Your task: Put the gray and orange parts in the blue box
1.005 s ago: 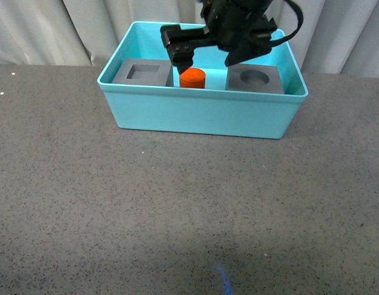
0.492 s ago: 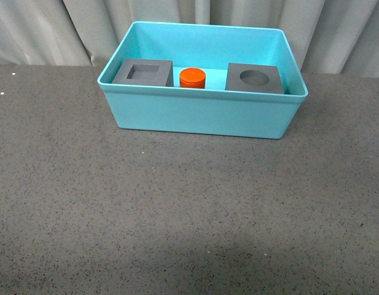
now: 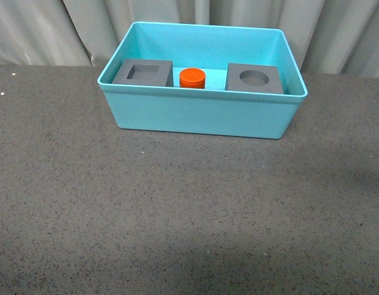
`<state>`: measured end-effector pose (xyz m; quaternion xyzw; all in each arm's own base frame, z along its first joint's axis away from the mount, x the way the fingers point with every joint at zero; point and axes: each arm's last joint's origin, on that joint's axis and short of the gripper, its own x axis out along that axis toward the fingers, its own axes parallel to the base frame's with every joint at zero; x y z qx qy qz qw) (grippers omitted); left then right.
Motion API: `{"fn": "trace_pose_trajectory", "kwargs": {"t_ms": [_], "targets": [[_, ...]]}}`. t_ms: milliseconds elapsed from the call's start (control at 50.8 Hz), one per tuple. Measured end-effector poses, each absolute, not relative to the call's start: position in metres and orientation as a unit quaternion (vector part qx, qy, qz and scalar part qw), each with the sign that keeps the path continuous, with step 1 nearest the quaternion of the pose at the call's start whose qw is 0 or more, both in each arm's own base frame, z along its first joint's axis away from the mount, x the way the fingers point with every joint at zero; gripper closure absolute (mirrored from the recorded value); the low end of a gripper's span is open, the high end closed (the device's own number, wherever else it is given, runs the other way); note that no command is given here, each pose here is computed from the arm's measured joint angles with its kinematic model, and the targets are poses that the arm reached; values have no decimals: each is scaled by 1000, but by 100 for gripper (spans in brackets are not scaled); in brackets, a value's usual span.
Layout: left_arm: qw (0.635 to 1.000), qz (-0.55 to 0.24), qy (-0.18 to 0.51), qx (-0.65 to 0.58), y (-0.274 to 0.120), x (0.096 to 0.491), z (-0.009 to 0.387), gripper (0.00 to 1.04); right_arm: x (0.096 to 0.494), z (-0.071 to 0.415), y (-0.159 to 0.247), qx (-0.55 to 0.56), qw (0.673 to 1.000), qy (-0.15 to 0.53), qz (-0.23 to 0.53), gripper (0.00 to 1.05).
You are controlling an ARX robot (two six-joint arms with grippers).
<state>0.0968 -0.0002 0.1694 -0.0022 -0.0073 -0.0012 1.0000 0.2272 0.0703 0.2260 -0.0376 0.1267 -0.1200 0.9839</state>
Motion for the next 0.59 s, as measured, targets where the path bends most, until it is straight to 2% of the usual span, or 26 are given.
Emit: {"fn": "trace_pose_trajectory", "kwargs": {"t_ms": [59,217,256,295,394,591], "targets": [[1000,-1,-7,-2,0,97,169,7,221,228,67,-34,987,99,-123,10],[1000,-1,-7,-2,0,97,169,7,215,224,63,-37,987,95,-124,10],[1000,-1,-7,-2,0,97,169,7,215,222,60,-29,990,82,-108,13],[1000,-1,-7,-2,0,97,169,7,212,218,57,-12,997,52,-54,20],[1000,-1,-7,-2,0,97,169,7,202,212,49,1,1000,12,-2,35],[1000,-1,-7,-2,0,97,169,7,179,198,30,1,1000,4,2,69]]}}
